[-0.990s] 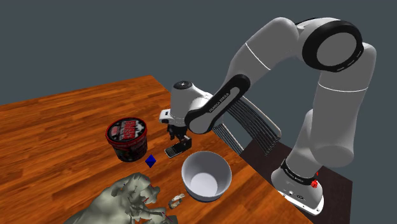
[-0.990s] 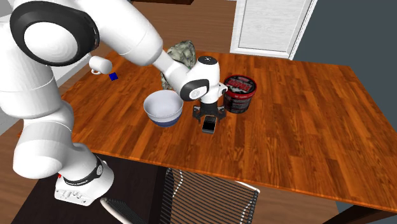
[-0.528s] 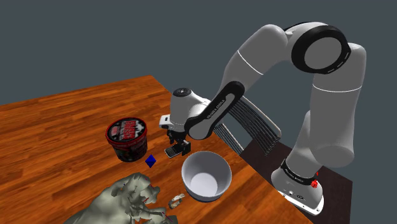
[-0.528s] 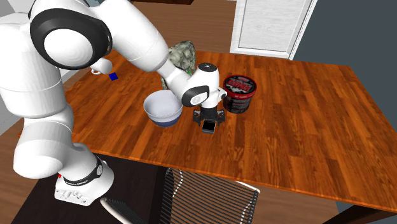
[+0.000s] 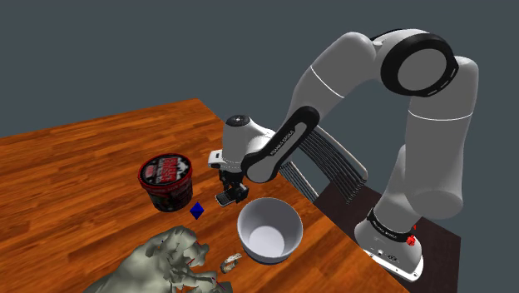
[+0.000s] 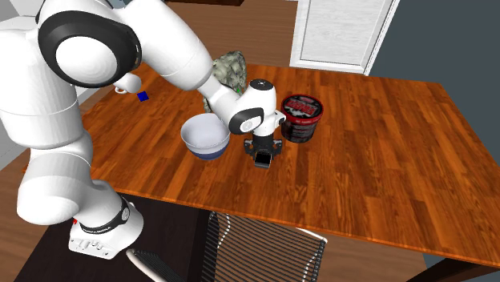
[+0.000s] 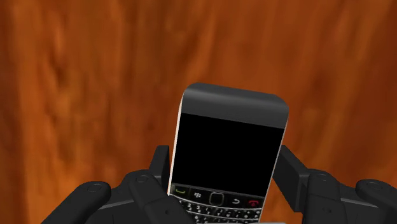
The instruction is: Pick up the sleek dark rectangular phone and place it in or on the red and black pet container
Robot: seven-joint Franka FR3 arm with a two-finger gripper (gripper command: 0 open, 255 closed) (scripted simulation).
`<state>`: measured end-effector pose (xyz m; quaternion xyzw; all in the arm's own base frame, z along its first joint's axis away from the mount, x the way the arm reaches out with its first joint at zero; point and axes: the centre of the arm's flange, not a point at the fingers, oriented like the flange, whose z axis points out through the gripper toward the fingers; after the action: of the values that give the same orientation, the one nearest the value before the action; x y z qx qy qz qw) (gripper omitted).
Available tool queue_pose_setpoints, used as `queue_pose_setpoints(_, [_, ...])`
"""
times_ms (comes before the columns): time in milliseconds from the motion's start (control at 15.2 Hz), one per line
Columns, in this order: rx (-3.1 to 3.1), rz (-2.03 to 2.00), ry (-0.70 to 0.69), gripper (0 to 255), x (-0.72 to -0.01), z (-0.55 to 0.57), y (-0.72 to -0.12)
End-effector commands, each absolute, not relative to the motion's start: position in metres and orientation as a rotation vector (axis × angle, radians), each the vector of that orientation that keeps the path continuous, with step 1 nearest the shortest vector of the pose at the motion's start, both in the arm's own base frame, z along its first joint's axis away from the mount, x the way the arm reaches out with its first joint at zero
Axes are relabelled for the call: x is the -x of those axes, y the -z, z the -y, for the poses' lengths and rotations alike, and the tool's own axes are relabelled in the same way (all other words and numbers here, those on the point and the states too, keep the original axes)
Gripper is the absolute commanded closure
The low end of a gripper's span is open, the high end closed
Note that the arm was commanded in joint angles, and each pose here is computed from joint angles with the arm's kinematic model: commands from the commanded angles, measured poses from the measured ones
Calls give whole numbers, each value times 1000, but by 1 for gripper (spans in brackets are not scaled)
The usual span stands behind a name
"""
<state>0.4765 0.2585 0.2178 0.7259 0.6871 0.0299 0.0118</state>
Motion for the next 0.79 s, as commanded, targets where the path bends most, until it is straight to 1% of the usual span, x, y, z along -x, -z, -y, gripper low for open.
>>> queue_pose_setpoints(0, [-2264,-2142,-92,255,-476,-258,-217])
queue_pose_setpoints(396, [-2264,-2142,-92,255,-477,-258,-217])
queue_pose_setpoints(726, [-2264,-2142,-92,255,-477,-258,-243])
